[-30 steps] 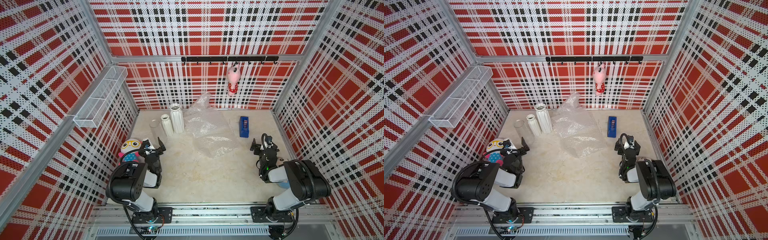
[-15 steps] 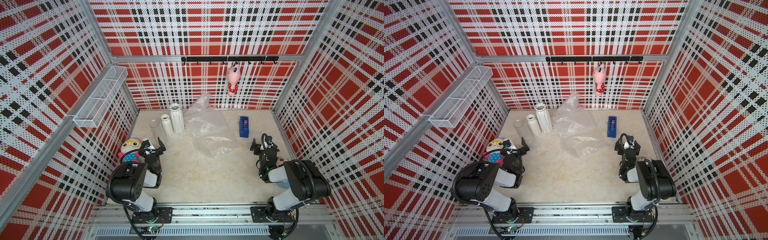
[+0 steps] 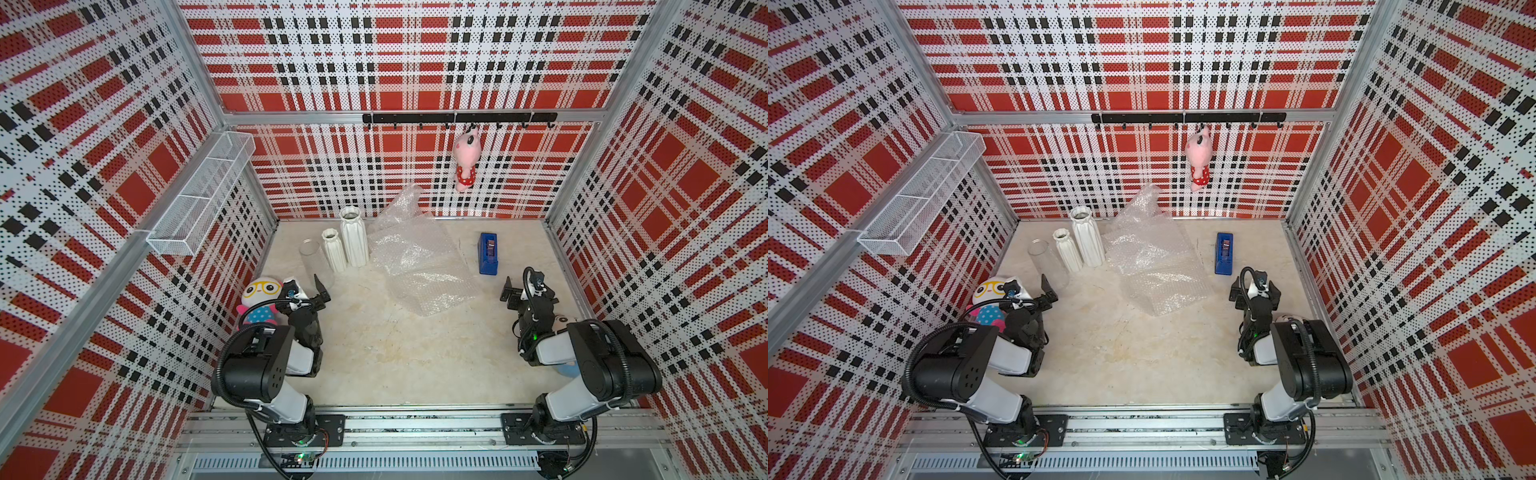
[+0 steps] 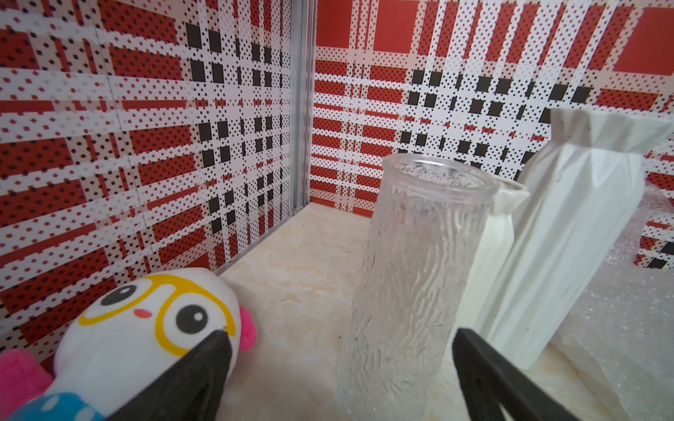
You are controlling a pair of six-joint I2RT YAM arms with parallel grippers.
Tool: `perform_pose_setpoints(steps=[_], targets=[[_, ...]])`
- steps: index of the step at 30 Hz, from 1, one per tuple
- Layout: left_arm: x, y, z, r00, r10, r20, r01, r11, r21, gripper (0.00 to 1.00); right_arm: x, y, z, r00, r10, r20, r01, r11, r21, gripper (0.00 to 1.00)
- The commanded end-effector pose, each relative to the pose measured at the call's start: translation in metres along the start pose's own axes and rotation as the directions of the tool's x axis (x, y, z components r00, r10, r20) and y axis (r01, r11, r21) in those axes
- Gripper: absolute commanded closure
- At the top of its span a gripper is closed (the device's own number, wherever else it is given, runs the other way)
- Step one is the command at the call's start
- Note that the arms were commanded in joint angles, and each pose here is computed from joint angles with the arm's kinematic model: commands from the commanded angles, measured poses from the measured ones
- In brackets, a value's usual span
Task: Wrap vases in bubble wrap
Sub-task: Move the bubble wrap to the center of the board.
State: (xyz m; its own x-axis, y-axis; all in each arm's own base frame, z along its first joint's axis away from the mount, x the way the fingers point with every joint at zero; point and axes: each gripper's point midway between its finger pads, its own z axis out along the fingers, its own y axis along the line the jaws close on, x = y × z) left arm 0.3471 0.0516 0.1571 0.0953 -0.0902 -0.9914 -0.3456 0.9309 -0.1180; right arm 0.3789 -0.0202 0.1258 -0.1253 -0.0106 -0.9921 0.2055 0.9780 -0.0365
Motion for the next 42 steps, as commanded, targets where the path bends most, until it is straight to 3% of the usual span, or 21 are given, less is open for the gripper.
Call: perform_pose_setpoints(steps=[1, 4, 6, 9, 11, 14, 17, 21, 23, 26, 30, 33, 38, 42], targets=[[-0.029, 0.01, -0.024, 0.99, -0.056, 0.126, 0.054, 0.998, 0.013, 0.02, -0.018, 0.004, -0.012, 0.996, -0.017, 0.09, 0.017, 1.0, -0.001, 0.0], [-0.046, 0.006, -0.044, 0.981, -0.044, 0.19, 0.039, 0.999, 0.029, 0.02, -0.029, 0.011, -0.024, 0.989, -0.06, 0.133, 0.06, 0.998, 0.003, 0.0], [-0.057, 0.006, -0.054, 0.975, -0.02, 0.22, 0.025, 0.999, -0.021, 0.02, -0.039, 0.018, -0.034, 0.982, -0.094, 0.165, 0.094, 0.996, 0.01, 0.0], [-0.079, -0.018, -0.065, 0.964, 0.01, 0.265, -0.017, 1.0, 0.022, 0.02, -0.059, 0.026, -0.053, 0.965, -0.131, 0.226, 0.129, 0.991, 0.022, 0.0], [-0.095, -0.024, -0.064, 0.961, -0.054, 0.27, 0.055, 0.998, 0.003, 0.02, -0.073, 0.024, -0.062, 0.968, -0.046, 0.248, 0.045, 0.999, 0.011, 0.0], [-0.108, -0.041, -0.04, 0.968, -0.191, 0.162, 0.195, 0.981, -0.011, 0.02, -0.089, 0.027, -0.064, 0.975, 0.108, 0.194, -0.101, 0.994, -0.044, 0.0], [-0.124, -0.049, -0.016, 0.941, -0.329, 0.077, 0.334, 0.94, -0.069, 0.02, -0.105, 0.033, -0.061, 0.972, 0.221, 0.078, -0.215, 0.974, -0.074, 0.0], [-0.131, -0.059, 0.003, 0.893, -0.45, -0.021, 0.449, 0.892, -0.05, 0.02, -0.112, 0.034, -0.059, 0.954, 0.294, -0.056, -0.297, 0.954, -0.053, 0.0], [-0.123, -0.05, 0.007, 0.842, -0.536, -0.054, 0.532, 0.844, -0.071, 0.02, -0.11, 0.033, -0.058, 0.939, 0.326, -0.112, -0.334, 0.941, -0.056, 0.0], [-0.117, -0.051, 0.016, 0.831, -0.543, -0.121, 0.547, 0.837, -0.001, 0.02, -0.109, 0.044, -0.058, 0.936, 0.308, -0.169, -0.331, 0.935, -0.126, 0.0], [-0.11, -0.086, 0.019, 0.894, -0.388, -0.223, 0.404, 0.914, 0.031, 0.02, -0.098, 0.055, -0.054, 0.934, 0.265, -0.24, -0.306, 0.94, -0.153, 0.0], [-0.093, -0.143, 0.005, 0.914, -0.251, -0.318, 0.29, 0.954, 0.08, 0.02, -0.086, 0.074, -0.048, 0.918, 0.239, -0.318, -0.31, 0.931, -0.194, 0.0], [-0.04, -0.244, -0.032, 0.873, -0.079, -0.482, 0.208, 0.953, 0.22, 0.02, -0.053, 0.092, -0.029, 0.875, 0.223, -0.43, -0.316, 0.935, -0.158, 0.01], [0.018, -0.297, -0.05, 0.811, 0.029, -0.584, 0.171, 0.943, 0.285, 0.02, -0.029, 0.101, -0.016, 0.834, 0.237, -0.498, -0.34, 0.931, -0.128, 0.05]])
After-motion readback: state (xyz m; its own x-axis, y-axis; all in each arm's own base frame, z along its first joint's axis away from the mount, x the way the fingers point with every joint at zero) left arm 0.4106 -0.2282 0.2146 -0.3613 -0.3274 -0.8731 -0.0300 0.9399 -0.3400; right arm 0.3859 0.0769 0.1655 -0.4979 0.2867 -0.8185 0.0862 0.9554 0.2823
